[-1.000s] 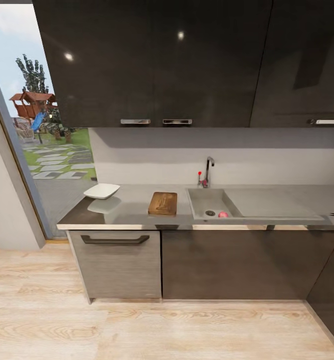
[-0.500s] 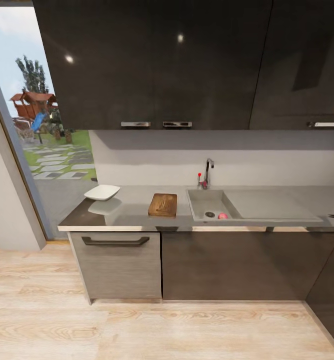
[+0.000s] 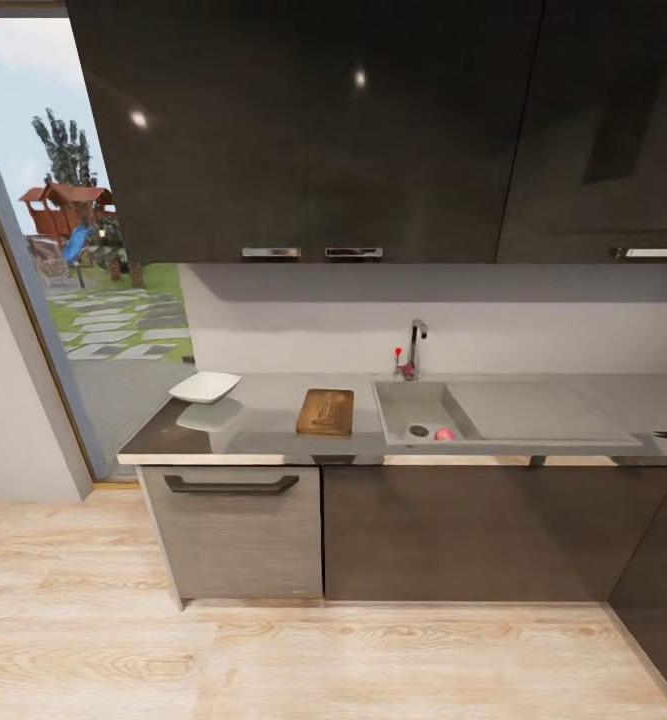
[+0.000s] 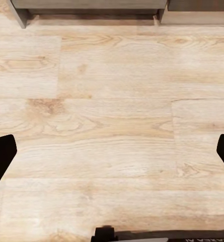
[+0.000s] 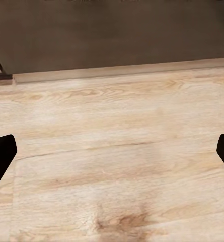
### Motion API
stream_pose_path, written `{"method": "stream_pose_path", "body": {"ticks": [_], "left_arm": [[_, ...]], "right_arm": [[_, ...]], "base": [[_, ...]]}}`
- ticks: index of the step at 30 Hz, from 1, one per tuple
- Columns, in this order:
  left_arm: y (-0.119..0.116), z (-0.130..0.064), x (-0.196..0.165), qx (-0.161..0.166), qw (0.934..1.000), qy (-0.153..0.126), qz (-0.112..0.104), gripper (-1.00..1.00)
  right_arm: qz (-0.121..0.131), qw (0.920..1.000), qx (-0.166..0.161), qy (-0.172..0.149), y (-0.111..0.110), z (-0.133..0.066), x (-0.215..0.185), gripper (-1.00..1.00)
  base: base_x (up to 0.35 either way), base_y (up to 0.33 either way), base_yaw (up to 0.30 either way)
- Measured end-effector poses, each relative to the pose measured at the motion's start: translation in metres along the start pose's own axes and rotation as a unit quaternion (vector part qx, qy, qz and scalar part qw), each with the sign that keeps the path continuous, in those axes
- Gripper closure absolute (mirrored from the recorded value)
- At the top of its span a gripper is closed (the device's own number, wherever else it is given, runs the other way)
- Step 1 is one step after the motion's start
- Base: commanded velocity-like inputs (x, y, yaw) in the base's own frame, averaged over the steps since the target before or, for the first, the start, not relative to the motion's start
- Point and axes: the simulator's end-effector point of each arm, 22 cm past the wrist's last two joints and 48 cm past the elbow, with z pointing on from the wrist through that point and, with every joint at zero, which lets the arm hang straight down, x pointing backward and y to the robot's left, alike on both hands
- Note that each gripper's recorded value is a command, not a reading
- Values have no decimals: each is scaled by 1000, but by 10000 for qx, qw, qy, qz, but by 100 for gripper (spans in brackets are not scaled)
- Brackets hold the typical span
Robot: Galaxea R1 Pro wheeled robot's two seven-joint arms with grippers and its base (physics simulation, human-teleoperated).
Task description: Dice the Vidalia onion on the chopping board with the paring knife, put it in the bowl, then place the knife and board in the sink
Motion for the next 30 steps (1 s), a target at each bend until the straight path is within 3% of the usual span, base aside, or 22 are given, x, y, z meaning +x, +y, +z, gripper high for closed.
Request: {"method": "stream_pose_path", "body": {"ticks": [10,12,18,30], "left_arm": [[2,0,1,-22,10000,1,14,-100],[2,-1,3,-23,10000,18,14,-100],[2,-1,3,-23,10000,17,15,-100],[2,-1,3,-25,10000,16,12,-100]], "right_arm": [[3,10000,12,32,2,1,1,-100],[-9,9999,-116,21,13,0,2,-100],[-72,9994,-308,120,18,-11,24,-100],[-76,9994,-326,48,17,-11,21,-100]], "base": [[0,0,0],[0,0,0],[0,13,0],[0,256,0]]}}
